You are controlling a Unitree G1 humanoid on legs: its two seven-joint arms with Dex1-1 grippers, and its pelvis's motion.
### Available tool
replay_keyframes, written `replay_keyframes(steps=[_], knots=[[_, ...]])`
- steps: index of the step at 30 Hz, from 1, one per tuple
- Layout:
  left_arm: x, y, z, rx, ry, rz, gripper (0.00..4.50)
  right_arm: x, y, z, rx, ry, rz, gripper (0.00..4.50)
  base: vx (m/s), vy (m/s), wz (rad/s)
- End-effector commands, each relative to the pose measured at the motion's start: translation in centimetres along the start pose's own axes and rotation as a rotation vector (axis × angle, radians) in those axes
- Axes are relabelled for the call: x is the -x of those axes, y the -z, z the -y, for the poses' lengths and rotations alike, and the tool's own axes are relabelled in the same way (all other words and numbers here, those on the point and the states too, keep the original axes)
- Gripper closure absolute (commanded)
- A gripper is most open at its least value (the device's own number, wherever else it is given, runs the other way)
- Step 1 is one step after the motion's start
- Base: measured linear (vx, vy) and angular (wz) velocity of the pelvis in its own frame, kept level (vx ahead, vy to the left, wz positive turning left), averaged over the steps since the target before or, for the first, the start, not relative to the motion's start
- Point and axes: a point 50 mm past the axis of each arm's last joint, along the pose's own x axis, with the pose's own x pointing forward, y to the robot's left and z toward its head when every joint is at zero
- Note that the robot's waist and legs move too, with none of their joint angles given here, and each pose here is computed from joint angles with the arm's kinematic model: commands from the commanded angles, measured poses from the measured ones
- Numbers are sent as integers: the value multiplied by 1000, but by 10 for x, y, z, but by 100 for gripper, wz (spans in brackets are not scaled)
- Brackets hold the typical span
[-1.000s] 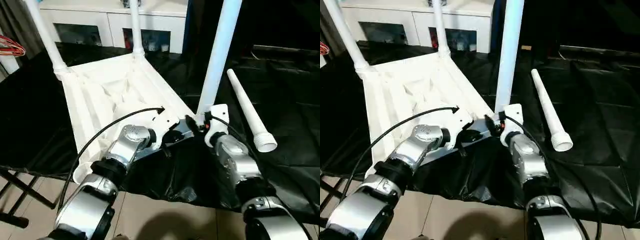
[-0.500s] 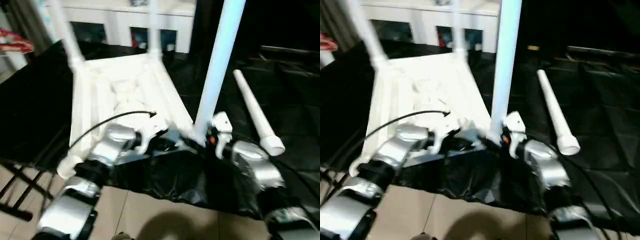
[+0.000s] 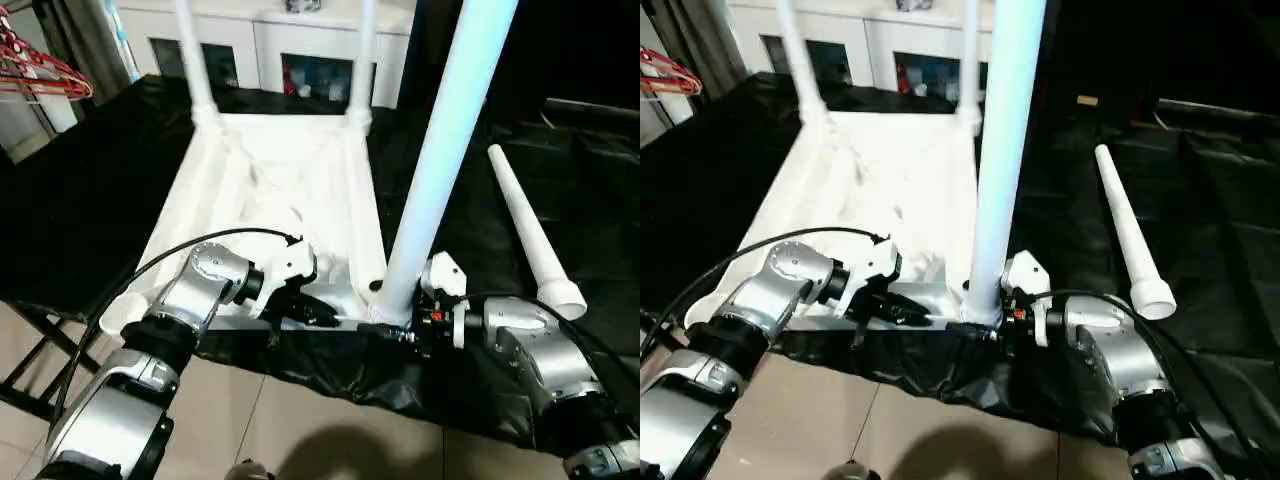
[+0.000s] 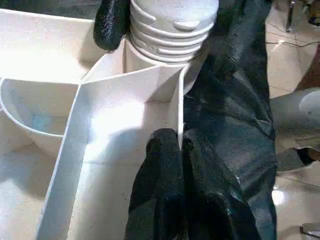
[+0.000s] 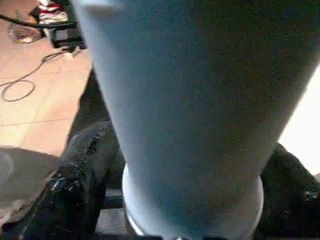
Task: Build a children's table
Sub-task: Rotate leg to tighten
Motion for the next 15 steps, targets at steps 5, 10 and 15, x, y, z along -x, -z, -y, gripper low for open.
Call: replay_keyframes(steps=[5,10,15], knots=[[-1,-13,-2,-51,26,19,450,-9,-3,-12,-15,-91,24,135,0,0,0],[-7,-15,-2,-36,-1,62,450,-15,2,-14,-62,-60,40,167,0,0,0],[-21,-27,-13,-11,-183,121,450,-31,8,4,-97,228,50,171,0,0,0]])
